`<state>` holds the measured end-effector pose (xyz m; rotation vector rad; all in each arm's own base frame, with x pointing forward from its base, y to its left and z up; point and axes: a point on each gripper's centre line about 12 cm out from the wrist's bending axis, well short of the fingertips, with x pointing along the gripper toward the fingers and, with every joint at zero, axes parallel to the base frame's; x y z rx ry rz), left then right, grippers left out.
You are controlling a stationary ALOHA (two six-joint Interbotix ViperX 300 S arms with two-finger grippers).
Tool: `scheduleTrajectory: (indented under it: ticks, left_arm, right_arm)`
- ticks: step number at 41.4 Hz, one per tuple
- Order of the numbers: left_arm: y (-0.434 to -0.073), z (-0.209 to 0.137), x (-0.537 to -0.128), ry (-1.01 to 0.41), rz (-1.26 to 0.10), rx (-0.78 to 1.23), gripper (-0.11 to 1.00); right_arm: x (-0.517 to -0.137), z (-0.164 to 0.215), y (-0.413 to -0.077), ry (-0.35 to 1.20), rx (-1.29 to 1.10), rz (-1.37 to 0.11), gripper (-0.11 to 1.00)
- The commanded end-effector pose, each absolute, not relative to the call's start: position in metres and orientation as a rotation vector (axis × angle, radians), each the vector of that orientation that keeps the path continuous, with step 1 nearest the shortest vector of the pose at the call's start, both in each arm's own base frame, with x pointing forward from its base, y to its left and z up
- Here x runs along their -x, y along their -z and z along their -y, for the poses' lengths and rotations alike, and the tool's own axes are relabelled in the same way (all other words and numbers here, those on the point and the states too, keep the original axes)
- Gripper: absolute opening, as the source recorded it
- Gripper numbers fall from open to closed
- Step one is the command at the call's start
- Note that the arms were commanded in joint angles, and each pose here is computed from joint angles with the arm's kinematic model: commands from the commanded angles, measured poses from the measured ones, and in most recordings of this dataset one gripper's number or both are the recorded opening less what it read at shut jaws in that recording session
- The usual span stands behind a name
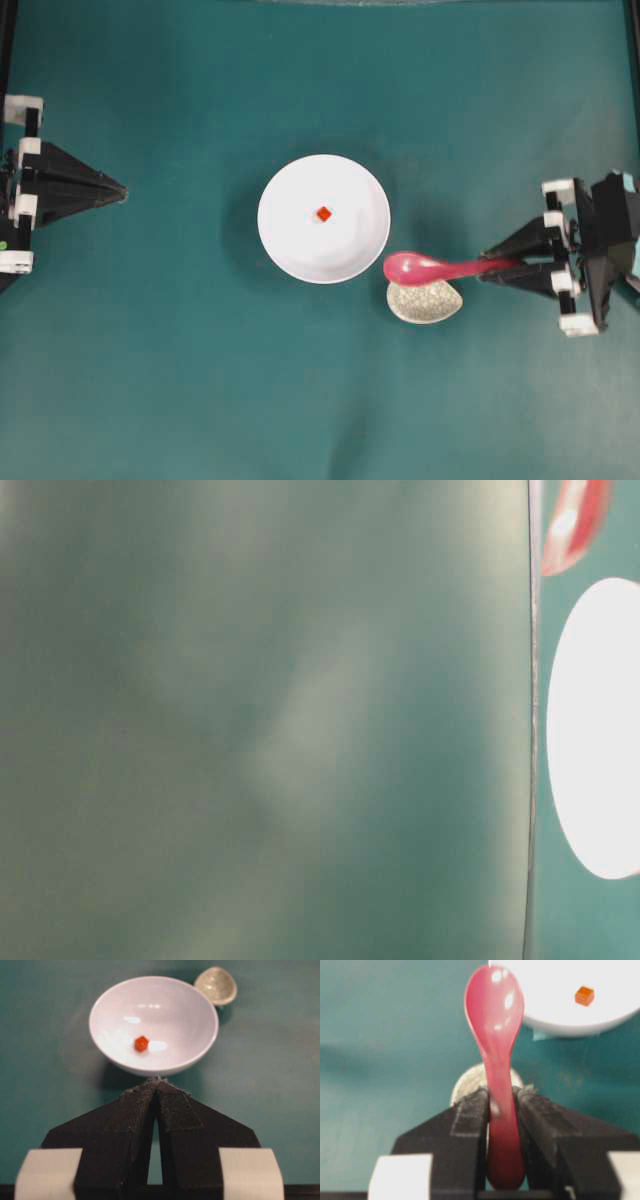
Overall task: Grip the spoon and scoop the red block from the bowl with right arm.
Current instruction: 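Lift the pink spoon out of the rest toward the white bowl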
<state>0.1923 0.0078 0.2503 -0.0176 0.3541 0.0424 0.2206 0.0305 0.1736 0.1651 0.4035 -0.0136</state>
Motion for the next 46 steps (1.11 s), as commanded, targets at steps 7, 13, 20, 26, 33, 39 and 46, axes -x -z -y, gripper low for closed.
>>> scheduleTrajectory:
  ticks: [7,13,20,26,33,39,46]
  left_arm:
    - [-0.261,-0.008,-0.196,-0.044,-0.325,0.013,0.00]
    - [-0.262,-0.008,-0.196,-0.044,-0.320,0.013,0.00]
    - [-0.262,-0.008,-0.196,-0.043,-0.317,0.008,0.00]
    - [-0.263,-0.008,-0.195,-0.042,-0.314,0.005,0.00]
    - [-0.265,-0.008,-0.194,-0.043,-0.304,0.006,0.00]
    - [-0.266,-0.008,-0.193,-0.043,-0.301,0.006,0.00]
    - [-0.266,-0.008,-0.193,-0.043,-0.301,0.009,0.00]
  right_arm:
    - [-0.234,-0.006,-0.213,0.024,-0.155,-0.437,0.24]
    - [-0.245,0.012,-0.235,0.048,-0.186,-0.469,0.24]
    - [-0.257,0.027,-0.255,0.043,-0.159,-0.523,0.24]
    - [-0.268,0.036,-0.260,0.027,-0.135,-0.608,0.24]
    - [-0.286,0.045,-0.259,0.002,-0.161,-0.726,0.24]
    - [-0.304,0.053,-0.258,-0.003,-0.189,-0.803,0.24]
    - [-0.323,0.060,-0.251,-0.009,-0.199,-0.908,0.24]
